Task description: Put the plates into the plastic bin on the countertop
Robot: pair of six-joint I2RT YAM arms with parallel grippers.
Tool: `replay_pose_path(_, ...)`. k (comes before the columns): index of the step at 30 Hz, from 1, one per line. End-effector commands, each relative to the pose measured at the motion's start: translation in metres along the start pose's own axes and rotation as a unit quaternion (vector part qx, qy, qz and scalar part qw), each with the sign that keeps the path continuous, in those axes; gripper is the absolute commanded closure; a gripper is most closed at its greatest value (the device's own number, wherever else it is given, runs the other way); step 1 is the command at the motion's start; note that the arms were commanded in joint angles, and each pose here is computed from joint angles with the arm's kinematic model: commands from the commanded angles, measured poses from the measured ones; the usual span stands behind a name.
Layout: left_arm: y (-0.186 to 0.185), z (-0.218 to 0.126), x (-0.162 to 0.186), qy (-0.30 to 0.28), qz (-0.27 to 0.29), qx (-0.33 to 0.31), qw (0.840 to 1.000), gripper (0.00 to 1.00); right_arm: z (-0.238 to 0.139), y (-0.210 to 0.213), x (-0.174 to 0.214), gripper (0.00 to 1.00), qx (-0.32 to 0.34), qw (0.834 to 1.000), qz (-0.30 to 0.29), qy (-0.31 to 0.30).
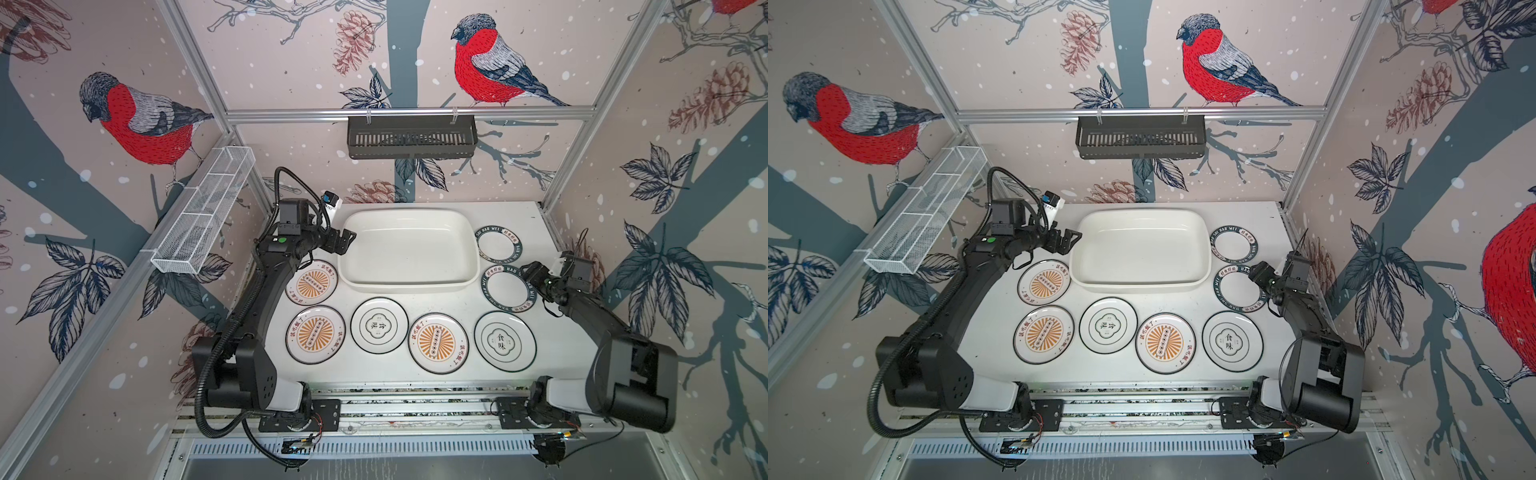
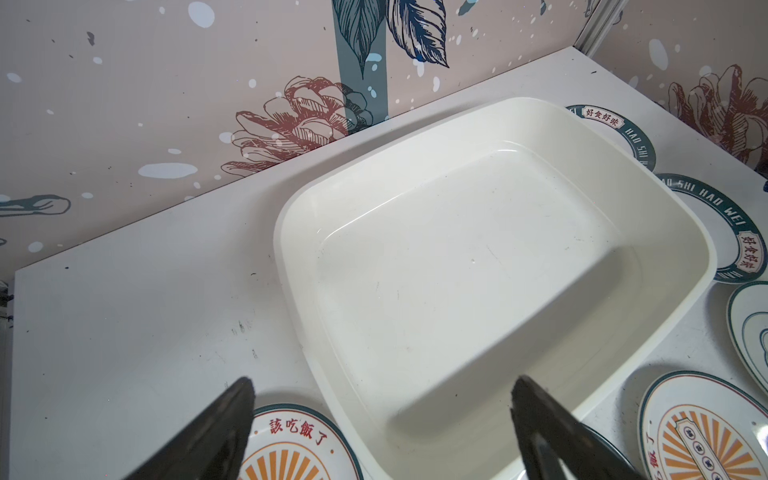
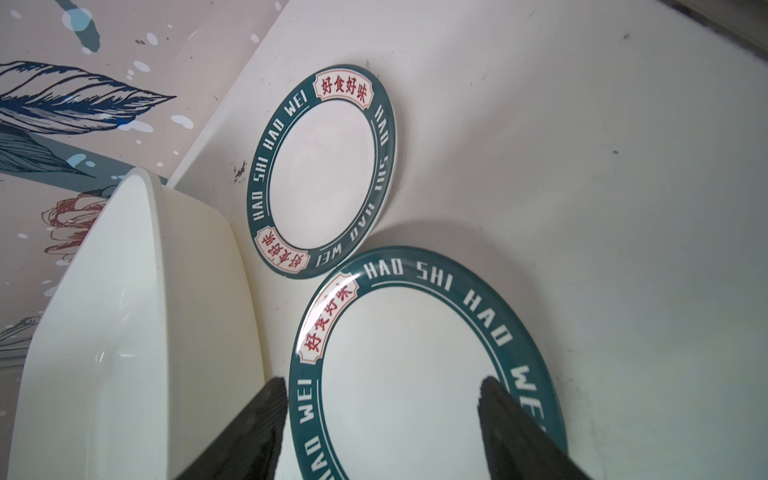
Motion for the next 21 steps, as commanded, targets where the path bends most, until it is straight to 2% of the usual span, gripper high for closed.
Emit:
replay_pose_path(1,-0.004,0.005,-0.004,0.001,-0.022,0.024,0.999,0.05,0.01,0.003,-0.021,0.29,-0.028,0.999,-0.004,-0.02)
replay_pose_path(3,-0.004,0.007,-0.006,0.001,-0.028,0.029,0.999,0.06,0.02,-0.002,-0.029,0.34,-0.038,0.999,0.006,-0.015)
replay_pose_path(11,-0.01,0.003,-0.012,-0.01,-0.024,0.046,0.999,0.06,0.061,-0.009,-0.047,0.37,-0.06,0.998,0.026,0.008)
replay_pose_path(21,-0.014,0.005,-0.003,-0.007,-0.039,0.062,0.997,0.06,0.099,-0.019,-0.052,0.41,-0.089,0.994,0.052,0.037)
Point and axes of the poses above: each gripper's point midway between its finger pads, its own z axis out along the fingers, its own y axis along the line the jaws close on, x = y × z, the point moved 4 cm from there along -z, back along the fingers, and after that the axes turned 5 degrees about -z, right-handed, at the moved point
